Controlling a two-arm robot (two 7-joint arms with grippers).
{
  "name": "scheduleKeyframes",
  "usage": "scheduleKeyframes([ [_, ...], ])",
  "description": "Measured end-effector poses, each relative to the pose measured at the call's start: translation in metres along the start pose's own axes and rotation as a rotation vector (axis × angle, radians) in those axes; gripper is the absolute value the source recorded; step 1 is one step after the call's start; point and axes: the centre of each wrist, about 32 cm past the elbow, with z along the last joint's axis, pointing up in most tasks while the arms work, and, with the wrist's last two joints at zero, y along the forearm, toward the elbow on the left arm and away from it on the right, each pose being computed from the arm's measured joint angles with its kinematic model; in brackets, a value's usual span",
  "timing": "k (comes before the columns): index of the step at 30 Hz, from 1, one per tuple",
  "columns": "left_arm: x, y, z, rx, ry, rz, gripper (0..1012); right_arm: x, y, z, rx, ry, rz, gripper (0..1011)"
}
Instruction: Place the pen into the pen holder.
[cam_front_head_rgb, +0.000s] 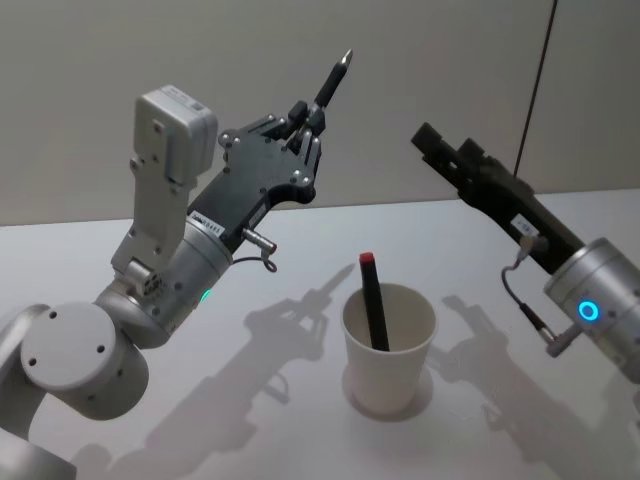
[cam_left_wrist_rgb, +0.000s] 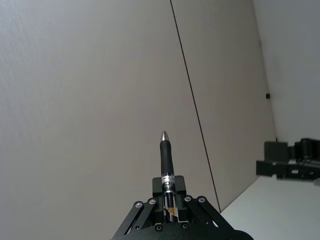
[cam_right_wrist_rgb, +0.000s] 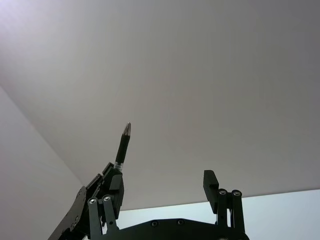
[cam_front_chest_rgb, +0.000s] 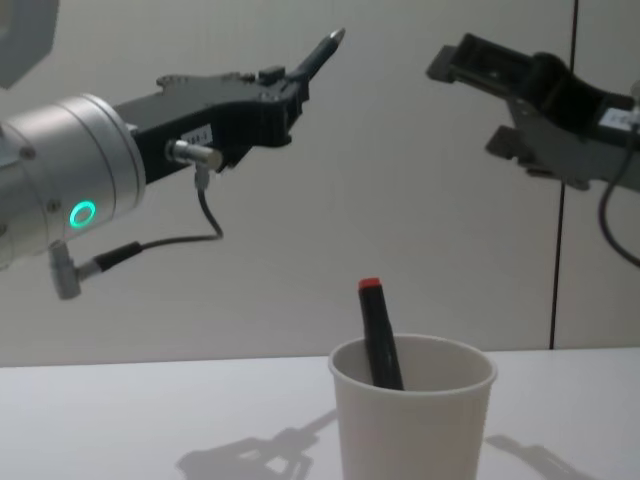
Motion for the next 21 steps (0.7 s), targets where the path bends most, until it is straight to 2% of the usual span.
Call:
scheduleKeyframes([
  [10,0.0043,-0.0029,0.0035,-0.042,0.011,-0.030,140,-0.007,0.022,0.001,-0.053,0.105,0.042,1002],
  [21,0.0063,-0.0037,0.0051,-0.059,0.016,-0.045,139,-0.019,0.049,0.011,-0.037,0.231,0.136,1002],
])
